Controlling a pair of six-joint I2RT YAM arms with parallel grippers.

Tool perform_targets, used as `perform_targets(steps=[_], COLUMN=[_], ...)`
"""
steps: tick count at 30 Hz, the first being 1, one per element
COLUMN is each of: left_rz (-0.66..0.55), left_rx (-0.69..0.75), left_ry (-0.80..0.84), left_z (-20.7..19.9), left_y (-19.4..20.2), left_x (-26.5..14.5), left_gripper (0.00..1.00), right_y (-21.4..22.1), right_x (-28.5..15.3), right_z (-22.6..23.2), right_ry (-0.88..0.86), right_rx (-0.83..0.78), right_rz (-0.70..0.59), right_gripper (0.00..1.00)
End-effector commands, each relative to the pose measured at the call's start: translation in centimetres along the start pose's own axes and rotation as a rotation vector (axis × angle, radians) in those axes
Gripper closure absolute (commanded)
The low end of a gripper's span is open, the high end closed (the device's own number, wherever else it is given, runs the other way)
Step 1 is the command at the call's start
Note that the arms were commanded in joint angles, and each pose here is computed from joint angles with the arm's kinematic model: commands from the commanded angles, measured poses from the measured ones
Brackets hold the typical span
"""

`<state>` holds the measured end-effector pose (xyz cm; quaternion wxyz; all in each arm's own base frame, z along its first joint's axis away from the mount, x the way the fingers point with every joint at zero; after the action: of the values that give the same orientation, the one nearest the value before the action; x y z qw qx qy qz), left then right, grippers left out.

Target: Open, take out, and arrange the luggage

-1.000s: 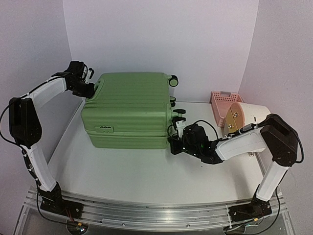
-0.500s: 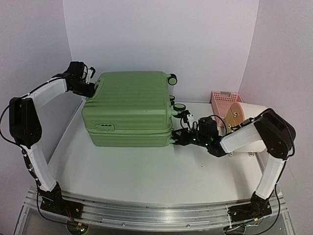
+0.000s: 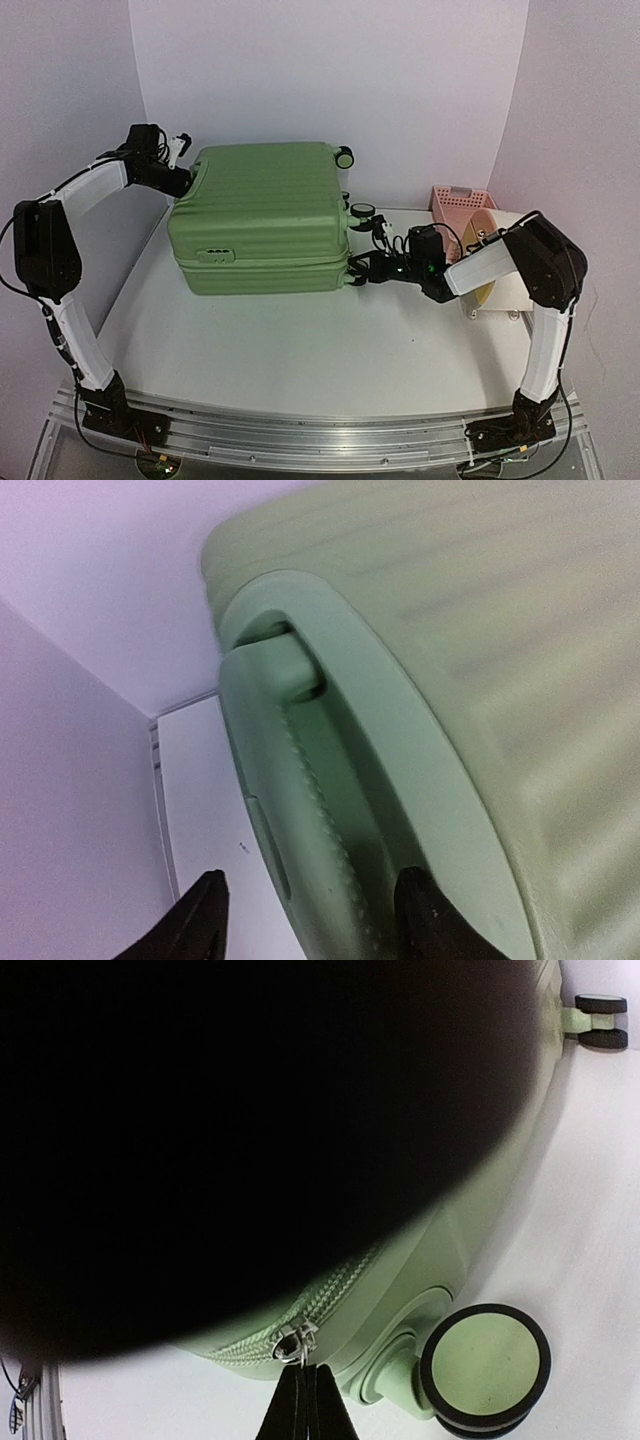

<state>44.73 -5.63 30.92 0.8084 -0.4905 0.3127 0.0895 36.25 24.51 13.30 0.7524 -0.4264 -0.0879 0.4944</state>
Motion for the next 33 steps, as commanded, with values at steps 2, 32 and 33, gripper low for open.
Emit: perform_targets(steps=[2,32,33], left_rz=[-0.284,-0.136,-0.115], left_rx=[0.215,0.932,0.951], left_ry=[0.395,0.766,0.783], left_z=[-1.5,-28.9,-29.1], left_y=[-6.6,-9.2,-8.7], left_x=[-7.3,0.1,0.5], left_gripper=[0.28,0.03,0.03], right_y=[-3.7,2.0,1.9], right_x=[1.5,7.0,7.0], right_z=[1.4,9.4,9.4], right_ry=[-0.015,-0.12,-0.12], right_rx=[-0.1,-0.138,-0.141], right_rz=[-0.149,-0.026,-0.027], right_gripper=[1.0,1.0,1.0])
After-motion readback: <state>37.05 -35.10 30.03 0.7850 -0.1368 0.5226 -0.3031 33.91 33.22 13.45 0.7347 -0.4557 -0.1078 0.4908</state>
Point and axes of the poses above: each gripper's point midway between its finger pads, its own x axis out along the fingers, its own z axis along the line the jaws close on, y = z × x, the point moved 10 cm from there along -x, back along the fingers, and after that the axes turned 10 degrees about x, right-handed, at the moved point
